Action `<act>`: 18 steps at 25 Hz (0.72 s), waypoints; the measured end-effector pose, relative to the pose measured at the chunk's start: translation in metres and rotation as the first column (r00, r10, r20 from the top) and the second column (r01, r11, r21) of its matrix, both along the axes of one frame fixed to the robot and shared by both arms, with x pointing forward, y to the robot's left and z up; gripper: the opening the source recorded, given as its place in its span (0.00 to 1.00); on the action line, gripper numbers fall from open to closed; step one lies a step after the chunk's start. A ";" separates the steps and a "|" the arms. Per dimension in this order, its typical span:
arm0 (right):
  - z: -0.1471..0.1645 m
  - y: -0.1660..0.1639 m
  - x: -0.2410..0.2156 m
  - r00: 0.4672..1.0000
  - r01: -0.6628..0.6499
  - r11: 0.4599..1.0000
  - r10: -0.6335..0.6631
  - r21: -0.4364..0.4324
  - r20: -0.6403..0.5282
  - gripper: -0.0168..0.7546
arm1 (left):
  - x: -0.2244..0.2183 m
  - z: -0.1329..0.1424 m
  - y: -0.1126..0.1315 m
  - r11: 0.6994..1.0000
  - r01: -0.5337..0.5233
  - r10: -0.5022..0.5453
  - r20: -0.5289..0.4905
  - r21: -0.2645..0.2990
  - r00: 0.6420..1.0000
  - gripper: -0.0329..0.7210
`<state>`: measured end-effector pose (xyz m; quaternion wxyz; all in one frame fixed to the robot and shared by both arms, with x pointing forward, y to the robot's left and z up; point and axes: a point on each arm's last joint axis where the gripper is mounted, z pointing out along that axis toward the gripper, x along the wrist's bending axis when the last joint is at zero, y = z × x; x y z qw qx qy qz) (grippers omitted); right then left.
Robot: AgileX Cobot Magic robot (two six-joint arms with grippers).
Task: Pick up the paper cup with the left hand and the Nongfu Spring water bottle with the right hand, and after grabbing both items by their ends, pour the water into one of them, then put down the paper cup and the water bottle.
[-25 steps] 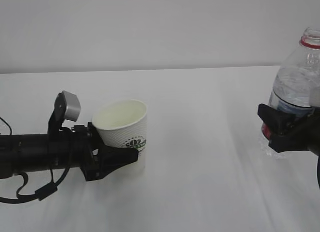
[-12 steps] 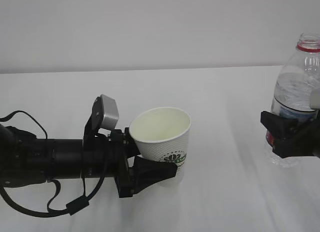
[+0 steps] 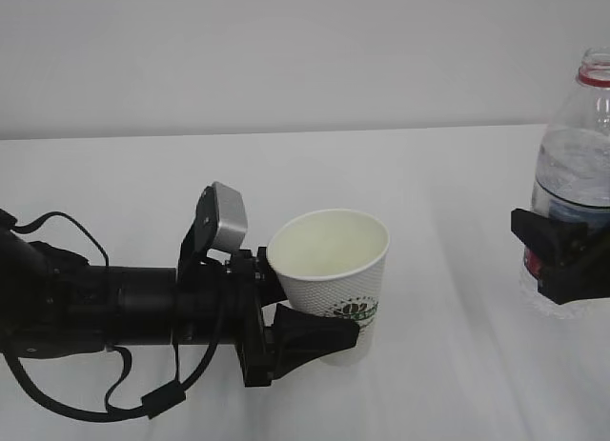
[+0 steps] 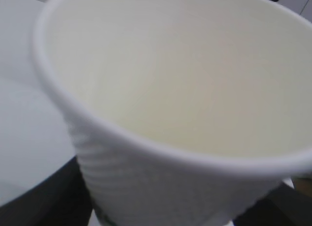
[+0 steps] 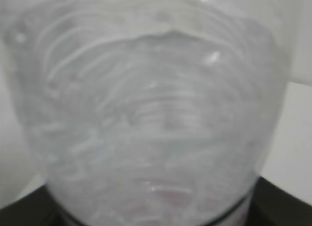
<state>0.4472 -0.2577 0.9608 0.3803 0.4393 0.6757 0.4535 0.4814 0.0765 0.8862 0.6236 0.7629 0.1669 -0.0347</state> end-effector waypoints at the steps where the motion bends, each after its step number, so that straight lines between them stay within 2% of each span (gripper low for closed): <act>1: 0.001 0.000 -0.001 1.000 0.000 1.000 0.000 -0.003 0.000 0.65 | -0.001 0.000 -0.001 1.000 0.008 -0.008 0.001 0.003 1.000 0.77; 10: 0.012 -0.004 -0.012 1.000 0.022 0.999 -0.023 -0.028 -0.015 0.65 | -0.013 -0.002 -0.011 0.997 0.072 -0.072 0.002 0.020 0.997 0.77; 15: 0.012 -0.004 -0.016 1.000 -0.001 0.998 -0.001 -0.068 -0.031 0.65 | -0.018 -0.007 -0.016 0.993 0.087 -0.087 0.000 0.078 0.996 0.77; 18: 0.009 -0.004 -0.018 0.998 -0.020 0.994 0.013 -0.106 -0.063 0.65 | -0.020 -0.008 -0.018 0.991 0.098 -0.099 0.001 0.091 0.995 0.77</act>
